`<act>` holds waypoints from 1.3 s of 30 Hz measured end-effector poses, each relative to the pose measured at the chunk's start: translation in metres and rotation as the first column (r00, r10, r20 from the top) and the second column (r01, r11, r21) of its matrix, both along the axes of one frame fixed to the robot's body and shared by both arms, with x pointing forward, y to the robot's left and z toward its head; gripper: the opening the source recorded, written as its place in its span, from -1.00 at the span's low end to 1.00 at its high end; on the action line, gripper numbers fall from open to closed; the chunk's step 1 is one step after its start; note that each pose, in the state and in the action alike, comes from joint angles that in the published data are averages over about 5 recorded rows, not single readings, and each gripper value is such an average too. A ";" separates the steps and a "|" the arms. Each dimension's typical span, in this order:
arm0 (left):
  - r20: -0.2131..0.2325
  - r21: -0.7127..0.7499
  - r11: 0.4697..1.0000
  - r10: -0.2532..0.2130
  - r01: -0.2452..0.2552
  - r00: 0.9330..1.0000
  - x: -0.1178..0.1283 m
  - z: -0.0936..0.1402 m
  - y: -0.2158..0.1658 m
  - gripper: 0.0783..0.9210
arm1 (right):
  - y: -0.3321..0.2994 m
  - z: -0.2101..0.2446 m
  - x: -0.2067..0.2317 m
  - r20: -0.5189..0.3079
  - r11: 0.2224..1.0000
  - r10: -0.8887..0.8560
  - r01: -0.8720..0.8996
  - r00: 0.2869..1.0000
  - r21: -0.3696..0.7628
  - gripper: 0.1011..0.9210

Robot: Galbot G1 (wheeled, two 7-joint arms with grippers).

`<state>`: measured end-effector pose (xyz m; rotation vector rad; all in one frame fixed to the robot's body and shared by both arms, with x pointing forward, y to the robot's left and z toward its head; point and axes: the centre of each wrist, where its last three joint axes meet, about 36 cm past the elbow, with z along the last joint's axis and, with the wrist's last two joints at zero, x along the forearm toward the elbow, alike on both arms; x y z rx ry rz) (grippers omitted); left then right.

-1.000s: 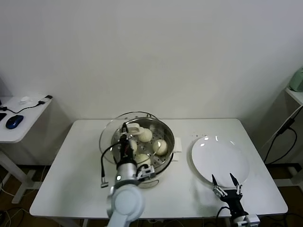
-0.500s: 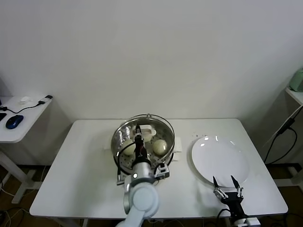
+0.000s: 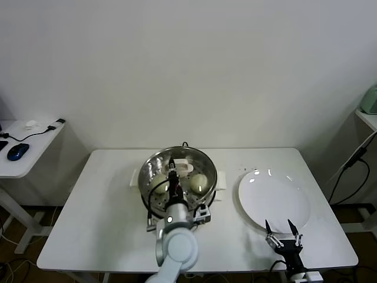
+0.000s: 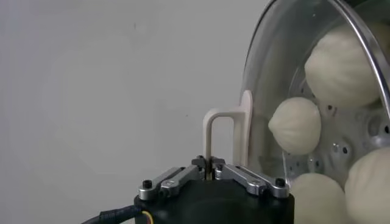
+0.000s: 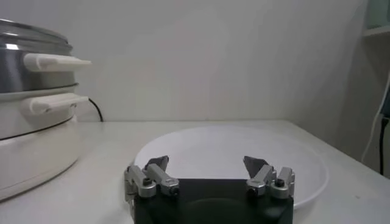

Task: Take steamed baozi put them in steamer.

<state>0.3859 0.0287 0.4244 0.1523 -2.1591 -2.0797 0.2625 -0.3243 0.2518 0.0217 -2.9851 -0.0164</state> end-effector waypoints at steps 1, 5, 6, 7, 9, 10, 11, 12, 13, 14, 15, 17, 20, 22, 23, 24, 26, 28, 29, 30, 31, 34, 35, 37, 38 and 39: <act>-0.001 0.001 1.000 0.000 0.000 1.000 0.000 -0.001 0.000 -0.86 | 0.000 0.000 0.000 0.001 1.000 0.000 0.000 1.000 0.000 0.76; -0.004 0.007 1.000 0.003 -0.003 1.000 0.001 -0.004 0.001 -0.86 | 0.001 0.000 0.000 0.004 1.000 -0.001 0.001 1.000 0.000 0.76; -0.004 0.008 1.000 0.005 -0.005 1.000 0.001 -0.004 0.001 -0.86 | 0.001 0.000 0.001 0.005 1.000 -0.002 0.002 1.000 0.000 0.76; -0.004 0.009 1.000 0.006 -0.006 1.000 0.002 -0.005 0.002 -0.86 | 0.001 0.000 0.001 0.007 1.000 -0.003 0.003 1.000 -0.001 0.76; -0.003 0.012 1.000 0.008 -0.008 1.000 0.002 -0.006 0.002 -0.86 | 0.001 -0.001 0.001 0.009 1.000 -0.005 0.005 1.000 -0.002 0.76; -0.003 0.013 1.000 0.009 -0.009 1.000 0.003 -0.007 0.003 -0.86 | 0.001 -0.001 0.001 0.010 1.000 -0.005 0.005 1.000 -0.002 0.76; -0.003 0.014 1.000 0.010 -0.009 1.000 0.003 -0.007 0.003 -0.86 | 0.002 -0.001 0.001 0.011 1.000 -0.005 0.005 1.000 -0.003 0.76; -0.003 0.015 1.000 0.010 -0.010 1.000 0.003 -0.008 0.003 -0.86 | 0.002 -0.001 0.002 0.012 1.000 -0.005 0.005 1.000 -0.004 0.76; -0.003 0.015 1.000 0.010 -0.010 1.000 0.002 -0.008 0.003 -0.86 | 0.002 -0.001 0.002 0.013 1.000 -0.005 0.005 1.000 -0.005 0.76; -0.004 0.014 1.000 0.009 -0.009 1.000 0.002 -0.008 0.003 -0.86 | 0.003 -0.001 0.002 0.013 1.000 -0.004 0.004 1.000 -0.006 0.76; -0.005 0.012 1.000 0.008 -0.008 1.000 0.001 -0.008 0.003 -0.85 | 0.003 -0.002 0.002 0.014 1.000 -0.003 0.003 1.000 -0.006 0.76; -0.007 0.007 1.000 0.006 -0.006 1.000 -0.001 -0.008 0.003 -0.79 | 0.004 -0.001 0.002 0.014 1.000 0.000 0.000 1.000 -0.007 0.76; -0.007 -0.004 1.000 0.001 -0.001 1.000 -0.003 -0.006 0.003 -0.60 | 0.004 -0.001 0.004 0.015 1.000 0.004 -0.003 1.000 -0.008 0.76; -0.008 -0.015 1.000 -0.006 0.006 1.000 -0.006 -0.003 0.002 -0.44 | 0.004 -0.001 0.005 0.015 1.000 0.006 -0.006 1.000 -0.008 0.76; -0.008 -0.021 1.000 -0.009 0.009 1.000 -0.007 -0.002 0.002 -0.36 | 0.004 0.000 0.005 0.015 1.000 0.006 -0.006 1.000 -0.009 0.76; -0.009 -0.028 1.000 -0.013 0.013 1.000 -0.009 -0.001 0.001 -0.27 | 0.004 0.000 0.006 0.015 1.000 0.007 -0.007 1.000 -0.009 0.76; -0.009 -0.043 0.999 -0.020 0.020 1.000 -0.011 0.003 0.001 -0.13 | 0.004 0.000 0.007 0.014 1.000 0.008 -0.008 1.000 -0.009 0.76; -0.007 -0.060 0.998 -0.028 0.028 1.000 -0.015 0.007 0.001 0.01 | 0.004 0.000 0.007 0.012 1.000 0.010 -0.010 1.000 -0.009 0.76; -0.004 -0.069 0.997 -0.032 0.031 0.999 -0.016 0.010 0.001 0.08 | 0.004 0.000 0.007 0.010 1.000 0.012 -0.012 1.000 -0.008 0.76; -0.001 -0.079 0.996 -0.035 0.035 0.999 -0.018 0.012 0.002 0.16 | 0.004 0.001 0.008 0.009 1.000 0.014 -0.014 1.000 -0.008 0.76; 0.002 -0.088 0.995 -0.038 0.038 0.999 -0.019 0.015 0.003 0.22 | 0.004 0.000 0.008 0.007 1.000 0.017 -0.017 1.000 -0.009 0.76; 0.015 -0.106 0.993 -0.046 0.048 0.999 -0.025 0.021 0.008 0.43 | 0.005 0.000 0.009 0.002 1.000 0.023 -0.023 1.000 -0.009 0.76; 0.019 -0.108 0.993 -0.050 0.051 0.999 -0.027 0.022 0.011 0.49 | 0.005 0.000 0.010 0.000 1.000 0.025 -0.025 1.000 -0.010 0.76; 0.027 -0.109 0.992 -0.057 0.060 0.998 -0.032 0.023 0.019 0.62 | 0.007 0.000 0.011 0.000 1.000 0.027 -0.027 1.000 -0.009 0.76; 0.031 -0.110 0.992 -0.060 0.063 0.998 -0.034 0.023 0.023 0.67 | 0.007 0.000 0.012 0.000 1.000 0.028 -0.028 1.000 -0.009 0.76; 0.035 -0.114 0.991 -0.064 0.067 0.997 -0.036 0.024 0.027 0.71 | 0.008 0.001 0.012 0.001 1.000 0.029 -0.029 1.000 -0.008 0.76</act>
